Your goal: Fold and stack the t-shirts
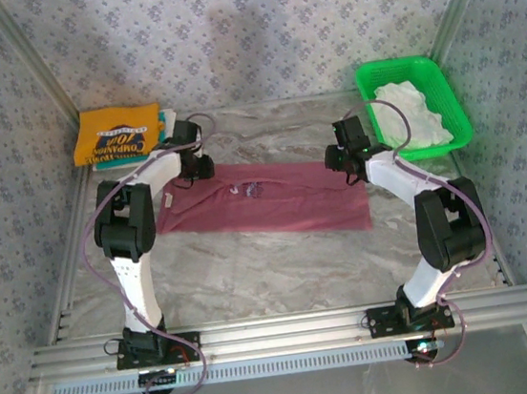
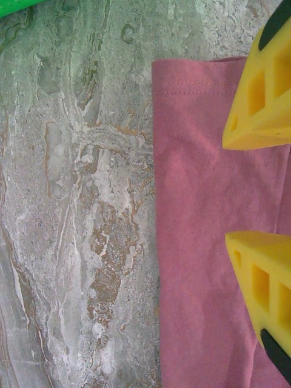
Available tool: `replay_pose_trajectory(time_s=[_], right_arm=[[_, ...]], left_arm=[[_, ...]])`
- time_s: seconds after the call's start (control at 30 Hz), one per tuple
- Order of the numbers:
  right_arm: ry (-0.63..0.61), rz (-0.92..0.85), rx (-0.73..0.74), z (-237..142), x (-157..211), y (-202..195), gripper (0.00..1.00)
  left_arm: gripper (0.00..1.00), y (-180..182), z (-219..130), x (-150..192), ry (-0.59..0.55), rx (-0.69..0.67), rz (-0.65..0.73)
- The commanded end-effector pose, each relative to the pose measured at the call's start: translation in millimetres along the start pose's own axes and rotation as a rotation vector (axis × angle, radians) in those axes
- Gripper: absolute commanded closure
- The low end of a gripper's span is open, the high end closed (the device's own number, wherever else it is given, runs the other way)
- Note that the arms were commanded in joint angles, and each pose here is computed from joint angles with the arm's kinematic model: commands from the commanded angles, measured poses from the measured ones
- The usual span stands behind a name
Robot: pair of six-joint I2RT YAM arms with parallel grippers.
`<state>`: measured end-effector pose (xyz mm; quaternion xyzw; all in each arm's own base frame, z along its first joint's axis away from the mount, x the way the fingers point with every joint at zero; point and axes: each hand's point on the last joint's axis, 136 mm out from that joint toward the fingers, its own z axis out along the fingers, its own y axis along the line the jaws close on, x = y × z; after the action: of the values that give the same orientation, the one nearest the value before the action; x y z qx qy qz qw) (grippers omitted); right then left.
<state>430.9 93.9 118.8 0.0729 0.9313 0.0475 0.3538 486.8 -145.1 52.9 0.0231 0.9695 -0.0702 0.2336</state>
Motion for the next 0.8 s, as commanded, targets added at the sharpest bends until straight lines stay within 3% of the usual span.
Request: replay_pose_trajectory(time_s=[0.0, 0.07, 0.17, 0.5, 0.77], right_arm=[[0.007, -0.007, 0.017, 0.1, 3.0, -6.1, 0.59], [0.011, -0.004, 0.016, 1.6, 4.2, -6.0, 0.59], [0.014, -0.001, 0.009, 2.7, 4.4, -4.4, 0.58], [0.014, 0.000, 0.010, 4.3, 3.9, -6.7, 0.58], [0.030, 0.008, 0.002, 9.6, 7.9, -8.1, 0.57]], left_arm=[[0.73, -3.3, -2.0, 9.1, 0.021, -0.001, -0.018], [0.88, -3.6, -7.0, 7.3, 0.000, -0.001, -0.034], [1.00, -5.8, -16.5, 5.8, -0.019, -0.004, -0.054], [1.00, -7.5, -62.7, 9.9, -0.164, -0.053, -0.151], [1.00, -18.6, -57.2, 43.1, -0.183, -0.036, -0.227]])
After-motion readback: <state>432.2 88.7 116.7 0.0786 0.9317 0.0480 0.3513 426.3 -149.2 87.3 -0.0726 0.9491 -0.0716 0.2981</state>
